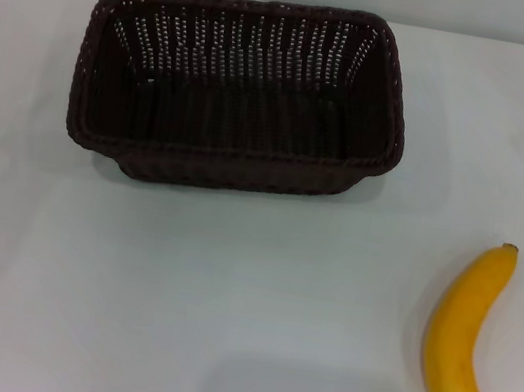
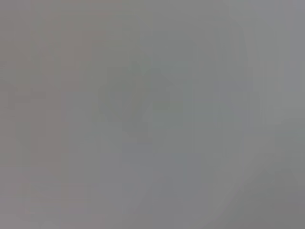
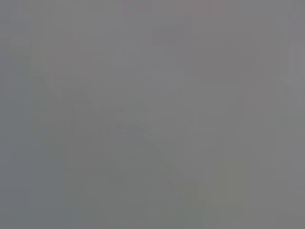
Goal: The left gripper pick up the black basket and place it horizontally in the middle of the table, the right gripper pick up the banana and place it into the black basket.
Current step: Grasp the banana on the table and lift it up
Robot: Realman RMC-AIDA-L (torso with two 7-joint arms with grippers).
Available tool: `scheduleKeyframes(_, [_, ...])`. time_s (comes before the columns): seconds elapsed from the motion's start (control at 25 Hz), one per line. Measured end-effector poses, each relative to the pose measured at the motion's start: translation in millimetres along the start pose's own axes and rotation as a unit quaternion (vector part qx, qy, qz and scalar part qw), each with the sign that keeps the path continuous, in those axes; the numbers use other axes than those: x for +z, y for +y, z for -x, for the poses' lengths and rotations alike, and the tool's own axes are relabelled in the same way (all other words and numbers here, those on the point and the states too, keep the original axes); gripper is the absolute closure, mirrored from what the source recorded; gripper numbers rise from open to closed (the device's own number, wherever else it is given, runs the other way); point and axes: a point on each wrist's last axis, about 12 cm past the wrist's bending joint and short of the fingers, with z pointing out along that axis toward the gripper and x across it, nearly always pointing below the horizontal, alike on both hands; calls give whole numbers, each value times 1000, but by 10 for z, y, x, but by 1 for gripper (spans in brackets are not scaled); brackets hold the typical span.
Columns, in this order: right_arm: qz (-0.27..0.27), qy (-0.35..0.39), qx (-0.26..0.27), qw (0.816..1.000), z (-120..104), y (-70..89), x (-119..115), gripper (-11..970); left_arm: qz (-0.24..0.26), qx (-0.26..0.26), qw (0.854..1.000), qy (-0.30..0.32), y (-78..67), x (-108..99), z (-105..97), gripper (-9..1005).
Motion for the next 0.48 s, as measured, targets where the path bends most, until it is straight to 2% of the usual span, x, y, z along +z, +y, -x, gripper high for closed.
scheduleKeyframes(0.08, [45,42,12,998,210,8,35,103,22,27,998,-47,14,-108,-86,113])
scheduleKeyframes(0.12, [81,79,13,993,378,59,90,104,35,41,997,-63,11,-161,-143,113])
scheduleKeyframes(0.24, [130,169,-11,977,635,231,161,104,62,80,992,-79,7,-208,-246,113])
scheduleKeyframes(0.36, [116,243,-50,962,831,425,210,105,75,98,990,-75,4,-151,-313,114])
scheduleKeyframes(0.48, [70,309,-105,943,936,730,241,107,88,114,987,-72,5,-84,-351,115])
